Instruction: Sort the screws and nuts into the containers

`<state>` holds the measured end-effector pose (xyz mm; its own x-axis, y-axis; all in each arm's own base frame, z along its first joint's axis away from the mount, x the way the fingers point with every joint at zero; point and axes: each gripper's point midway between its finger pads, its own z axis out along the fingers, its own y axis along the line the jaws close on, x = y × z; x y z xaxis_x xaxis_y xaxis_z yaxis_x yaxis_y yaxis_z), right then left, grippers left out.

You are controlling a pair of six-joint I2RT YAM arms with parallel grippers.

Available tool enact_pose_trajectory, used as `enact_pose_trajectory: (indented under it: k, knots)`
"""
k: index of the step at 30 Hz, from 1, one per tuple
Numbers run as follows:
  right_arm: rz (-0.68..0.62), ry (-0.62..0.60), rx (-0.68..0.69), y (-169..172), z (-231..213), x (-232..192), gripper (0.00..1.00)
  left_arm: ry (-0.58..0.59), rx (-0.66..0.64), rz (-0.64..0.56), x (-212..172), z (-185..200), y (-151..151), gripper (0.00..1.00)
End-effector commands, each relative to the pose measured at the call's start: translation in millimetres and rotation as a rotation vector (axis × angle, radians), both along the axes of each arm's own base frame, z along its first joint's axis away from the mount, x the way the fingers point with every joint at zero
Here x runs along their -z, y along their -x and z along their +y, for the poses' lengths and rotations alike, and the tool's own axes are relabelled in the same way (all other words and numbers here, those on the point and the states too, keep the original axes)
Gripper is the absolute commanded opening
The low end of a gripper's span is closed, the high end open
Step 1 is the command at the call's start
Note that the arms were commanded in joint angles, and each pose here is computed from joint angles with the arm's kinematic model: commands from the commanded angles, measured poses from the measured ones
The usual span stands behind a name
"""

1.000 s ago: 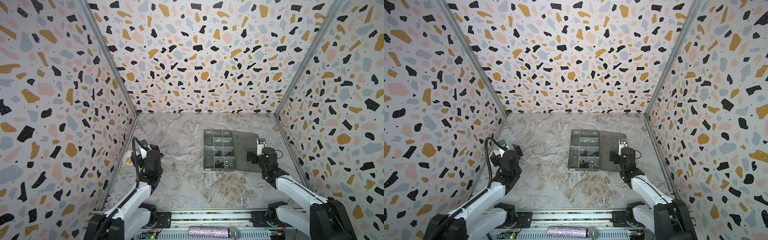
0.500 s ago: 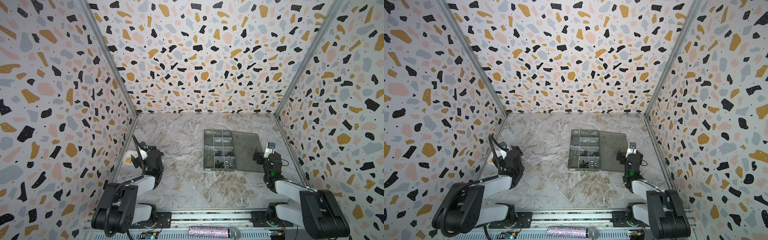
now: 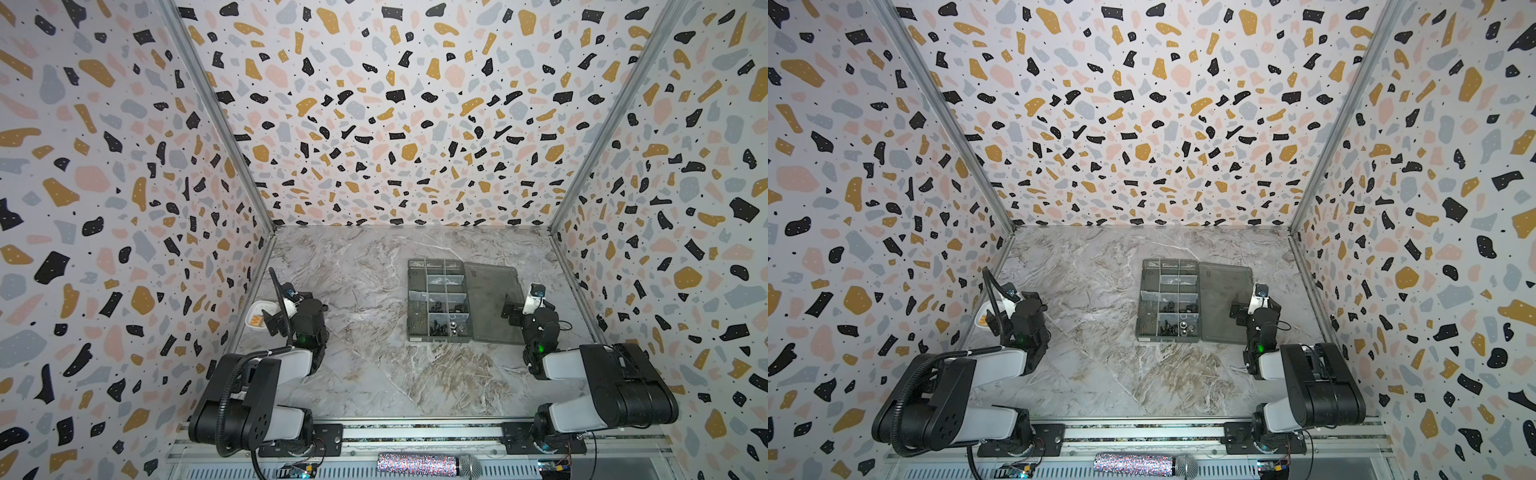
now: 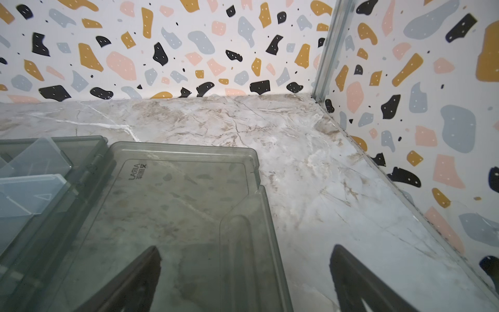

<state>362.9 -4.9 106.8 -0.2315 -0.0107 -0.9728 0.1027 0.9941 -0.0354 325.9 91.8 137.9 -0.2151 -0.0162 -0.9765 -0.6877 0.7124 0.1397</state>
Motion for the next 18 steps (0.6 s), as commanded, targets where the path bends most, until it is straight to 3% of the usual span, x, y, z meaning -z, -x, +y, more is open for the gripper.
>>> enact_pose_trajectory:
  k: [1, 5, 13, 18]
  knots:
    - [-0.078, 0.010, -0.024, -9, 5, -22, 0.99, 0.002, 0.037, -0.116, -17, -2, 2, 1.00]
    - [-0.075, 0.006, -0.037, -8, 7, -21, 0.99, -0.057, 0.084, -0.055, -9, -19, -14, 1.00]
    - [-0.102, 0.012, -0.057, -1, 9, -18, 0.99, -0.064, 0.101, -0.032, -6, -24, -20, 1.00]
    - [-0.099, 0.010, -0.061, -1, 10, -18, 0.99, -0.028, 0.216, -0.044, -2, -27, -25, 1.00]
